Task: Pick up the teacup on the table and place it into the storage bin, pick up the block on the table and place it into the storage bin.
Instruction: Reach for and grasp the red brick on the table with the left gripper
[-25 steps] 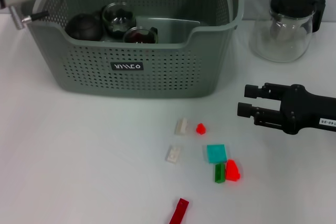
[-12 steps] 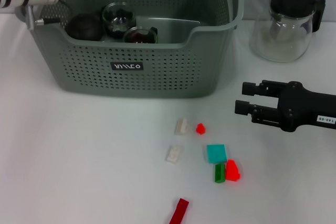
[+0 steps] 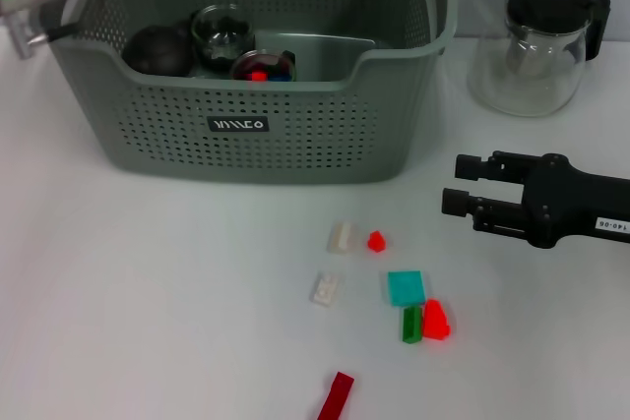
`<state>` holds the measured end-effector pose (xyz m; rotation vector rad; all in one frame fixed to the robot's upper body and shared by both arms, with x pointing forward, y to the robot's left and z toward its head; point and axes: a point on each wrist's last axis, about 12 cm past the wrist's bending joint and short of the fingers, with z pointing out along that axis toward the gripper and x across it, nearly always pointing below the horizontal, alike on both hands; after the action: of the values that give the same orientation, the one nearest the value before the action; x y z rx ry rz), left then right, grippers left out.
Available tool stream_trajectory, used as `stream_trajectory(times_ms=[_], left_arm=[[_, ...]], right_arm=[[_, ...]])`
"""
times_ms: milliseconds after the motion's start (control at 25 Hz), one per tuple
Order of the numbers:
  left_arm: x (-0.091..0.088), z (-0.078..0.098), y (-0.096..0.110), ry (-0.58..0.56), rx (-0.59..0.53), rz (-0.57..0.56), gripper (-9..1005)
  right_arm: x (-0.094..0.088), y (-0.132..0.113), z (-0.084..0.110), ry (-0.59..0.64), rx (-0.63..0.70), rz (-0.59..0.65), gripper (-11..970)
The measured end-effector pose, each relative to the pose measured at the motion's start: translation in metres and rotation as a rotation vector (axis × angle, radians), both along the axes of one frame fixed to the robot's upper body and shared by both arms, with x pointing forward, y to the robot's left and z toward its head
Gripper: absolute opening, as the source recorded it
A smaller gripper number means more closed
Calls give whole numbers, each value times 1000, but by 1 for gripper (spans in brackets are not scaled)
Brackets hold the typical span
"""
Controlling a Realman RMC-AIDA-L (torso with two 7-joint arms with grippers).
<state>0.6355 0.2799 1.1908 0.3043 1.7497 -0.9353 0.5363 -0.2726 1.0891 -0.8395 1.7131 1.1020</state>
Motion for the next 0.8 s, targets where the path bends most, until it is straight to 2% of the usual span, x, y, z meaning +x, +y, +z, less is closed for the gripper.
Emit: stream_trajectory(times_ms=[80,200,360,480,640,800], left_arm=[[-20,-6,9,-114,-52,-51,640],[-55,-23,18,-260,-55,-139,681],[-98,-57,21,-362,45,-216,735],[-136,-91,19,-421,158,-251,717],[-162,-121,16,-350,193,-306,693],[-178,-142,9,-291,239,-400,668]], right_arm=[[0,0,0,0,2,-2,637],[0,0,0,-2,8,-7,637],[0,-1,0,-5,9,-9,637],[1,0,1,-7,7,-11,637],[1,-1,1,-3,7,-14,637],[2,-1,1,-2,7,-16,637]])
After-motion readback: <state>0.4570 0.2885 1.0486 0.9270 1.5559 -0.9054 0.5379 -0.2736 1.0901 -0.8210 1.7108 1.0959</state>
